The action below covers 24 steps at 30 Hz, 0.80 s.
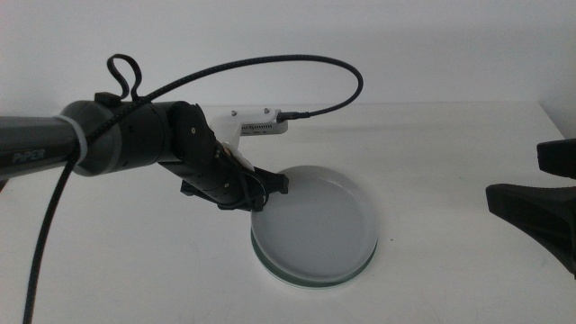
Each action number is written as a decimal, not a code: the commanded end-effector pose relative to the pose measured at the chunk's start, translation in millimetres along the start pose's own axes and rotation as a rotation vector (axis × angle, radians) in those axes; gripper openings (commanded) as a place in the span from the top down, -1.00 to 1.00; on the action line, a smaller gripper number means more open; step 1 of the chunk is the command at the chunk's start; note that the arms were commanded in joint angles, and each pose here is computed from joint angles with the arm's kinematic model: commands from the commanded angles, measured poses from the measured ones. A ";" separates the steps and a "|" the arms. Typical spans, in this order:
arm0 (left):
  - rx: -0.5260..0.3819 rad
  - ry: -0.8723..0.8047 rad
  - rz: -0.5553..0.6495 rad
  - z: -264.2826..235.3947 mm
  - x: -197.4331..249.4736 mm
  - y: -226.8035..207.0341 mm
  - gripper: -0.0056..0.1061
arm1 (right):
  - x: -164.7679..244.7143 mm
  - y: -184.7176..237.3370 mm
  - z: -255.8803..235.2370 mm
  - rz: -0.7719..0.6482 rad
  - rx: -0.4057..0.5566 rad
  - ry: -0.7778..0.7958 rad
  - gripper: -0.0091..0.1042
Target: Stack the three bowls on top of each other.
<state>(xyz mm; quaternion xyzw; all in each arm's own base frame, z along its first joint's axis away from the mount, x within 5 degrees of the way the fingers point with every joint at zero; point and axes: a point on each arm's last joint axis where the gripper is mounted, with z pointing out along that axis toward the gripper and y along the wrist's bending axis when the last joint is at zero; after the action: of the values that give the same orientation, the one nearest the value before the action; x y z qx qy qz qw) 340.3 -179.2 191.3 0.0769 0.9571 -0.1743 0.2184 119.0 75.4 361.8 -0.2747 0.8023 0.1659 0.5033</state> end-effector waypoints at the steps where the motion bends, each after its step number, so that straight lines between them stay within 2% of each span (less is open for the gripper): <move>1: 0.034 -0.112 0.006 -21.4 -16.3 -10.6 0.63 | -11.4 -1.9 -4.3 -0.011 0.023 -0.080 -0.17; 3: 0.027 -0.111 0.024 -21.5 -16.5 -9.1 0.31 | -11.4 -1.9 -4.3 -0.011 0.023 -0.080 -0.17; 7: 0.009 -0.135 0.051 -34.2 -21.0 -4.6 -0.49 | -11.4 -1.9 -4.3 -0.011 0.023 -0.080 -0.17; 10: -0.009 -0.175 0.058 -60.2 -30.6 3.6 -0.86 | -11.4 -1.9 -4.3 -0.011 0.023 -0.080 -0.17; 12: -0.027 -0.206 0.065 -82.3 -36.7 10.0 -0.94 | -11.4 -1.9 -4.3 -0.011 0.023 -0.080 -0.17; 19: -0.101 -0.312 0.080 -158.4 -40.4 29.5 -0.94 | -11.4 -1.9 -4.3 -0.011 0.023 -0.080 -0.17; 24: -0.134 -0.397 0.102 -190.7 -38.2 31.9 -0.94 | -11.4 -1.9 -4.3 -0.011 0.023 -0.080 -0.17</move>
<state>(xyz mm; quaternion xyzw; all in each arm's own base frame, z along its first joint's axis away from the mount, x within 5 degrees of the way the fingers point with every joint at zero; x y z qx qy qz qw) 314.5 -85.8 327.4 0.0802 0.9250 -0.1032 0.3567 118.9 75.5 361.8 -0.2746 0.8023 0.1663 0.5032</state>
